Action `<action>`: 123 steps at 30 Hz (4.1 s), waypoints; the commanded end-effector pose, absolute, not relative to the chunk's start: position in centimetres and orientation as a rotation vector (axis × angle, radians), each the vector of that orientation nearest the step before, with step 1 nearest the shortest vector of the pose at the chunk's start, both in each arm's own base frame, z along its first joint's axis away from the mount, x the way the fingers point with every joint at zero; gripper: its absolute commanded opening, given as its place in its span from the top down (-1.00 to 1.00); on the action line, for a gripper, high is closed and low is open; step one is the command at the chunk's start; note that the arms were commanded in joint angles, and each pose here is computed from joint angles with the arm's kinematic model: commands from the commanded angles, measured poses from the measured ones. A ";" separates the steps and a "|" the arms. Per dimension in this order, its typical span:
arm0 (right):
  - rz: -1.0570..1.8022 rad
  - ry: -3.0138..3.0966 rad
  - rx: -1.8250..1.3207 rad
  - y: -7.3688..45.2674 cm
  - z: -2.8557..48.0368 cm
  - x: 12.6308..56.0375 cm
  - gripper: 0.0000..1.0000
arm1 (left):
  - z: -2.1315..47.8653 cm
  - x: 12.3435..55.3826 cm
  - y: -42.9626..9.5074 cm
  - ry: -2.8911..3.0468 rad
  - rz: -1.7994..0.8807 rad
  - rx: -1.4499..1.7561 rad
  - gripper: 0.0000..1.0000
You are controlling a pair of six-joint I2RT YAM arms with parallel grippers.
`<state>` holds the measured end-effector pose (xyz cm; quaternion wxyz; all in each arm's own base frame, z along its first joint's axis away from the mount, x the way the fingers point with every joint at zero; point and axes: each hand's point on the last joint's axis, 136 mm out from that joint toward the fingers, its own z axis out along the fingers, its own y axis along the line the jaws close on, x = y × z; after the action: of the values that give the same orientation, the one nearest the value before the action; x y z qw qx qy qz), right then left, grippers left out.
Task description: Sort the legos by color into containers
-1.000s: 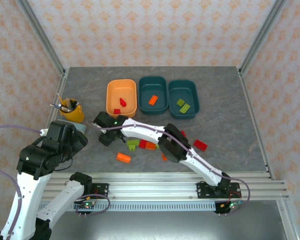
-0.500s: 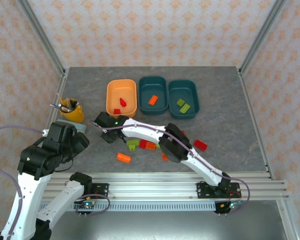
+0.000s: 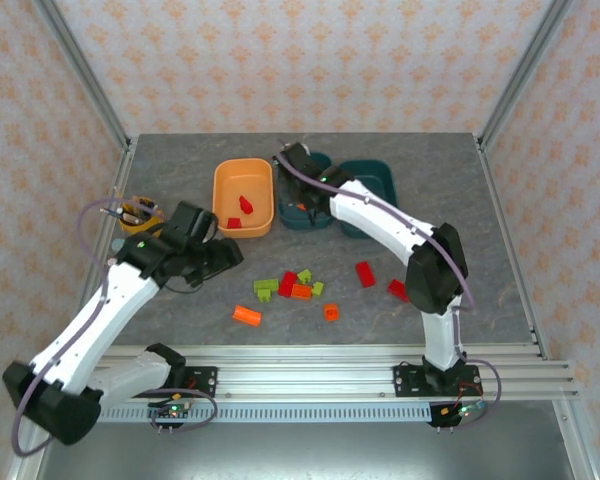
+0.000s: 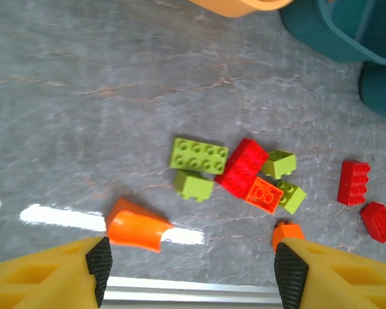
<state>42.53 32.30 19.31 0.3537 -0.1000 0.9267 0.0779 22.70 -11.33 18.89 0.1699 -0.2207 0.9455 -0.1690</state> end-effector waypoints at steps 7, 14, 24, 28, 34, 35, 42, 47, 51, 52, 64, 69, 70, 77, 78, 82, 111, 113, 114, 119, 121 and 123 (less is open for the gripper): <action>-0.168 2.622 -0.014 27.0 11.9 45.5 0.40 | 20.1 28.2 -14.7 2.630 -0.536 -0.520 -0.42; -0.321 2.663 0.008 25.8 8.4 46.7 0.39 | 19.8 28.5 -14.8 2.644 -0.520 -0.516 -0.43; -0.325 2.672 0.005 26.2 7.2 47.3 0.04 | 19.8 27.9 -14.2 2.653 -0.487 -0.506 -0.43; -0.259 2.585 -0.047 27.9 11.3 48.0 -0.07 | 20.0 27.8 -14.1 2.655 -0.477 -0.496 -0.44; -0.179 2.430 -0.054 28.6 19.7 47.0 -0.06 | 20.0 27.7 -13.8 2.662 -0.451 -0.473 -0.44; -0.169 2.411 -0.043 28.4 20.8 46.6 -0.06 | 20.1 27.7 -13.8 2.664 -0.446 -0.465 -0.44; -0.002 2.233 0.073 24.1 28.2 41.4 -0.04 | 20.5 27.9 -14.2 2.680 -0.448 -0.394 -0.45; 0.173 2.238 0.050 21.8 28.4 35.9 -0.05 | 19.8 28.2 -14.8 2.703 -0.466 -0.397 -0.44; 0.354 2.331 -0.056 21.7 25.9 30.9 -0.06 | 18.4 28.0 -16.0 2.753 -0.473 -0.398 -0.42; 0.387 2.360 -0.076 21.6 25.0 29.6 -0.07 | 18.1 27.9 -16.5 2.766 -0.467 -0.378 -0.41; 0.605 2.534 0.009 19.5 18.5 22.1 -0.08 | 11.2 24.5 -21.4 2.995 -0.260 -0.042 -0.09; 0.592 2.527 0.028 18.7 18.4 21.6 -0.11 | 8.7 21.8 -21.5 3.058 -0.094 0.137 -0.25; 0.594 2.526 0.029 18.6 18.4 21.6 -0.11 | 8.3 21.5 -21.3 3.058 -0.050 0.164 -0.34; 0.582 2.526 0.050 18.1 18.2 21.3 -0.13 | 6.4 21.7 -21.5 3.041 0.113 0.308 -0.45; 0.580 2.527 0.055 18.1 18.2 21.3 -0.13 | 6.2 21.8 -21.7 3.034 0.130 0.331 -0.45; 0.586 2.520 0.072 18.2 18.2 21.5 -0.14 | 5.5 22.0 -21.6 3.031 0.187 0.378 -0.48; 0.580 2.527 0.095 17.8 18.4 21.2 -0.18 | 4.0 26.8 -23.2 2.979 0.265 0.498 -0.55; 0.581 2.528 0.096 17.7 18.5 21.2 -0.18 | 3.6 27.0 -23.1 2.996 0.260 0.479 -0.50; 0.579 2.528 0.096 17.7 18.5 21.1 -0.18 | 3.4 27.1 -22.9 3.009 0.249 0.459 -0.48; 0.575 2.522 0.107 17.4 18.5 21.0 -0.18 | 2.7 27.4 -22.5 3.052 0.174 0.402 -0.38; 0.579 2.522 0.113 17.3 18.5 20.9 -0.18 | 2.5 27.5 -22.9 3.051 0.150 0.422 -0.30; 0.583 2.519 0.117 17.3 18.5 20.9 -0.18 | 2.4 27.6 -23.4 3.054 0.122 0.440 -0.21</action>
<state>21.27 18.05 18.86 0.2721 0.0342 0.9343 0.2278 27.74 -22.49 2.71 0.0311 0.1260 0.9900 0.0556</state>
